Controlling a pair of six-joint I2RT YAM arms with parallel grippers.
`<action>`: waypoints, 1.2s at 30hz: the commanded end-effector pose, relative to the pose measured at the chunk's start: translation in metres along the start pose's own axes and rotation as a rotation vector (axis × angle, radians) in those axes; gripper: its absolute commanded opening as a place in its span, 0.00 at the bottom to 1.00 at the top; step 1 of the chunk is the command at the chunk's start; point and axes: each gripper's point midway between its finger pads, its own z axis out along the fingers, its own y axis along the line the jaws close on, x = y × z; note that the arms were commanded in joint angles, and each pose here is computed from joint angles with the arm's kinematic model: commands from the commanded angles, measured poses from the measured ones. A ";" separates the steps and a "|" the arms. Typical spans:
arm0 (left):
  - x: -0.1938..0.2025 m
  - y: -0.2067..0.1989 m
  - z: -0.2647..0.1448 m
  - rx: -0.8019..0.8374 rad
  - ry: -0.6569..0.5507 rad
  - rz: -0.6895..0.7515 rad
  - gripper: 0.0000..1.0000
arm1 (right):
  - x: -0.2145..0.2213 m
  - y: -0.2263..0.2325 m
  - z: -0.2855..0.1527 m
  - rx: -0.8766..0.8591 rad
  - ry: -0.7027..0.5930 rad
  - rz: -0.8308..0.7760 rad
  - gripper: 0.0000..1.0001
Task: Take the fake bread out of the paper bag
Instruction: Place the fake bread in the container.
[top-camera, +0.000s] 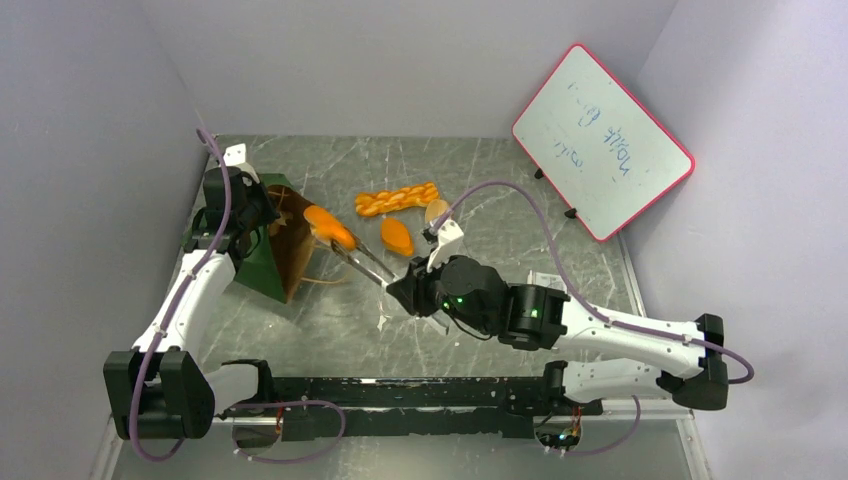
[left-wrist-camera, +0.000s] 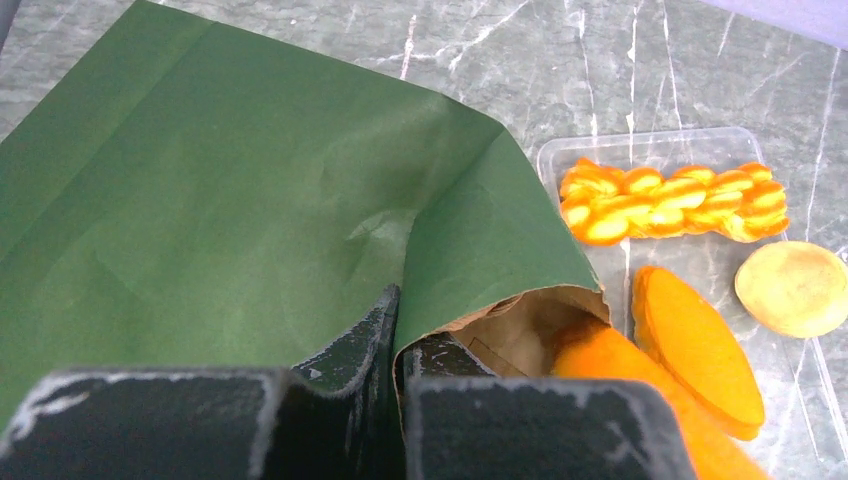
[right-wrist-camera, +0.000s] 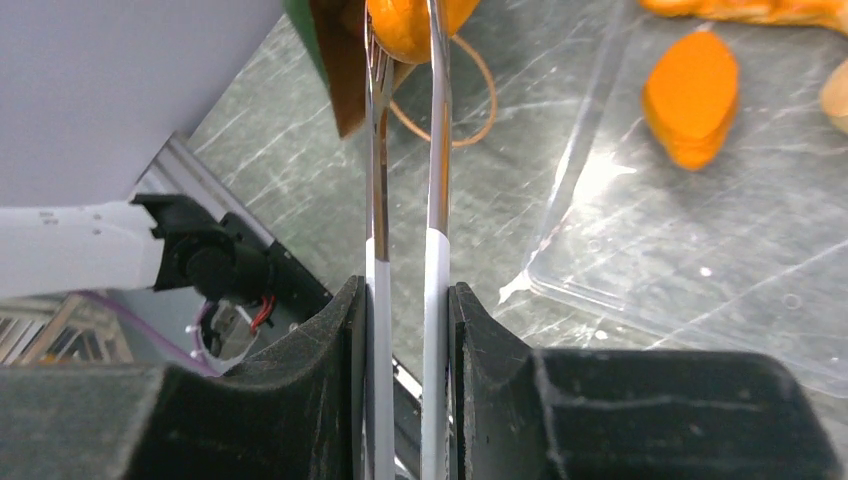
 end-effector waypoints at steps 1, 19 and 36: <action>-0.003 -0.004 -0.002 0.039 -0.016 -0.027 0.07 | -0.033 -0.033 -0.007 0.143 -0.150 0.030 0.00; 0.001 -0.004 -0.001 0.045 -0.021 -0.048 0.07 | -0.051 -0.081 -0.014 0.206 -0.230 0.140 0.00; 0.007 -0.006 0.001 0.057 -0.014 -0.056 0.07 | -0.040 -0.109 -0.034 0.287 -0.274 0.133 0.00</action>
